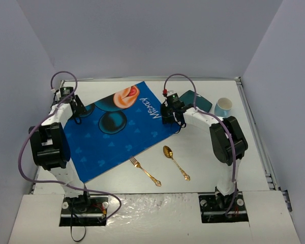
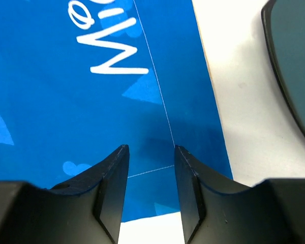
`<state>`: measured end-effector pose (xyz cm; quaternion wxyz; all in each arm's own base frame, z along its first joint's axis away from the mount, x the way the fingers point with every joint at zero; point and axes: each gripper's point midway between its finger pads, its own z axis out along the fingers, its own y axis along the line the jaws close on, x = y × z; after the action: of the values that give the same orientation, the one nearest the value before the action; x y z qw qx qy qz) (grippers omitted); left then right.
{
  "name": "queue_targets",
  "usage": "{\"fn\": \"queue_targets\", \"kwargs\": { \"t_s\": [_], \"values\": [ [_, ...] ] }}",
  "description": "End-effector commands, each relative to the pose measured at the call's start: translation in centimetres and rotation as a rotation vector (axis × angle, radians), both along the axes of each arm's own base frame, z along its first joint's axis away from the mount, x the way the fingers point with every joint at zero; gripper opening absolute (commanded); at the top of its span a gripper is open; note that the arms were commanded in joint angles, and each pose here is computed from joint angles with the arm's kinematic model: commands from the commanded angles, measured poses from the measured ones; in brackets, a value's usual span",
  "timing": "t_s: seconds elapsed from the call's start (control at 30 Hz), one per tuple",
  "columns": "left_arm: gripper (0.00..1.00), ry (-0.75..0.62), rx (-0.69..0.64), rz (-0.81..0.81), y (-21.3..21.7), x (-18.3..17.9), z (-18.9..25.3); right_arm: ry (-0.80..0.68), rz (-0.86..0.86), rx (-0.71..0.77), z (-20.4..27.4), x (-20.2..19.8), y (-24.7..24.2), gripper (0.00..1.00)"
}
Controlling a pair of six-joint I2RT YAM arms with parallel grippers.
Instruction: Set the dinner table for one person
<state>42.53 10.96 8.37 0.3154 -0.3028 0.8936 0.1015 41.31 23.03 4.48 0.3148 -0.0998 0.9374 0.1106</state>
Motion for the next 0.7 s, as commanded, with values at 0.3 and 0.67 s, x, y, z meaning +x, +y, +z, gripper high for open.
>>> {"fn": "queue_targets", "kwargs": {
  "t_s": [0.3,0.67],
  "values": [
    [0.88,0.065,-0.095,0.095,-0.3,-1.1,-5.3,-0.073,-0.037,-0.093,-0.7,4.4,0.1,0.39],
    [0.88,0.107,-0.143,0.125,-0.7,-1.5,-5.9,-0.066,-0.039,-0.158,-2.9,6.0,-0.6,0.36]
  ]
}}
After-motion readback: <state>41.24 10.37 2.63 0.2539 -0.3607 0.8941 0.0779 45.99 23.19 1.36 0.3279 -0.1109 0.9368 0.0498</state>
